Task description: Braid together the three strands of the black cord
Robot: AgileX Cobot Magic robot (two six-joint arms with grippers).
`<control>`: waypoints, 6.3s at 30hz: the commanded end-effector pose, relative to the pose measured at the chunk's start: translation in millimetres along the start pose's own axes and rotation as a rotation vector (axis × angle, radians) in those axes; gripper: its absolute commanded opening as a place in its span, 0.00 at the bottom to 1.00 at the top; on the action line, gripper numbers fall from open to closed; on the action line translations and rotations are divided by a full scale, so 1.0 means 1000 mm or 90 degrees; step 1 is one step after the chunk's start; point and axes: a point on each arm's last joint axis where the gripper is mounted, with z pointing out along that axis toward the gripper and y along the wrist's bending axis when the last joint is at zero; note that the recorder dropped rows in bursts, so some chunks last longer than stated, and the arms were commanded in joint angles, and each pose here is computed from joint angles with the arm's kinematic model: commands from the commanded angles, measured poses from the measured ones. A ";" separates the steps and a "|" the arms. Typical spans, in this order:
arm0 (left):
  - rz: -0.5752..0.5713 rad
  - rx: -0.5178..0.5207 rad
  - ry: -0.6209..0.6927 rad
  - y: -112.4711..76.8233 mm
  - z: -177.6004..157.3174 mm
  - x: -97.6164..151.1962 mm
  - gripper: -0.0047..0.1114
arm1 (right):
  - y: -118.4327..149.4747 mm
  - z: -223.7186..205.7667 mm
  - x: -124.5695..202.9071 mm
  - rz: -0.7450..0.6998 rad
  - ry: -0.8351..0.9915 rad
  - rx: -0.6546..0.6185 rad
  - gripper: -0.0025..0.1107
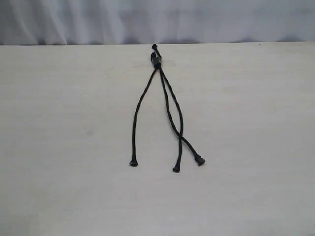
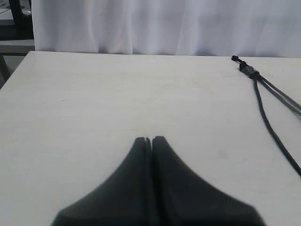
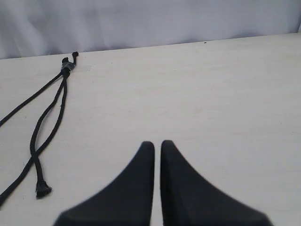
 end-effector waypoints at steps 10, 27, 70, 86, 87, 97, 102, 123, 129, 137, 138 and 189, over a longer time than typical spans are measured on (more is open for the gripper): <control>-0.005 0.000 -0.003 0.000 0.000 0.000 0.04 | 0.000 0.000 -0.005 0.001 -0.043 0.001 0.06; -0.005 0.000 -0.005 0.000 0.000 0.000 0.04 | 0.002 -0.014 -0.047 0.001 -0.354 -0.011 0.06; 0.017 -0.007 -0.518 0.000 -0.028 -0.065 0.04 | 0.049 0.166 -0.074 0.055 0.521 -0.074 0.06; -0.112 0.006 -0.109 -0.003 0.010 -0.051 0.04 | 0.122 0.253 -0.041 -0.091 0.697 -0.240 0.42; -0.110 0.005 0.016 -0.007 0.024 -0.060 0.04 | 0.130 0.258 -0.035 -0.112 0.703 -0.248 0.42; -0.046 0.020 0.497 -0.017 0.145 -0.067 0.04 | 0.146 0.273 0.004 -0.158 0.729 -0.230 0.27; -0.006 0.055 0.529 -0.041 0.175 -0.039 0.04 | 0.148 0.266 -0.006 -0.152 0.755 -0.240 0.06; 0.012 0.087 0.580 -0.072 0.204 -0.007 0.04 | 0.290 0.277 0.012 0.019 0.712 -0.369 0.06; 0.011 0.086 0.576 -0.072 0.204 -0.007 0.04 | 0.274 0.280 0.034 -0.038 0.790 -0.267 0.06; 0.045 0.121 0.558 -0.091 0.201 -0.005 0.04 | 0.271 0.270 0.005 -0.062 0.769 -0.260 0.28; 0.048 0.124 0.550 -0.093 0.201 -0.006 0.04 | 0.271 0.269 -0.001 -0.068 0.760 -0.264 0.34; 0.059 0.138 0.521 -0.095 0.196 -0.017 0.04 | 0.249 0.276 -0.003 -0.231 0.765 -0.147 0.06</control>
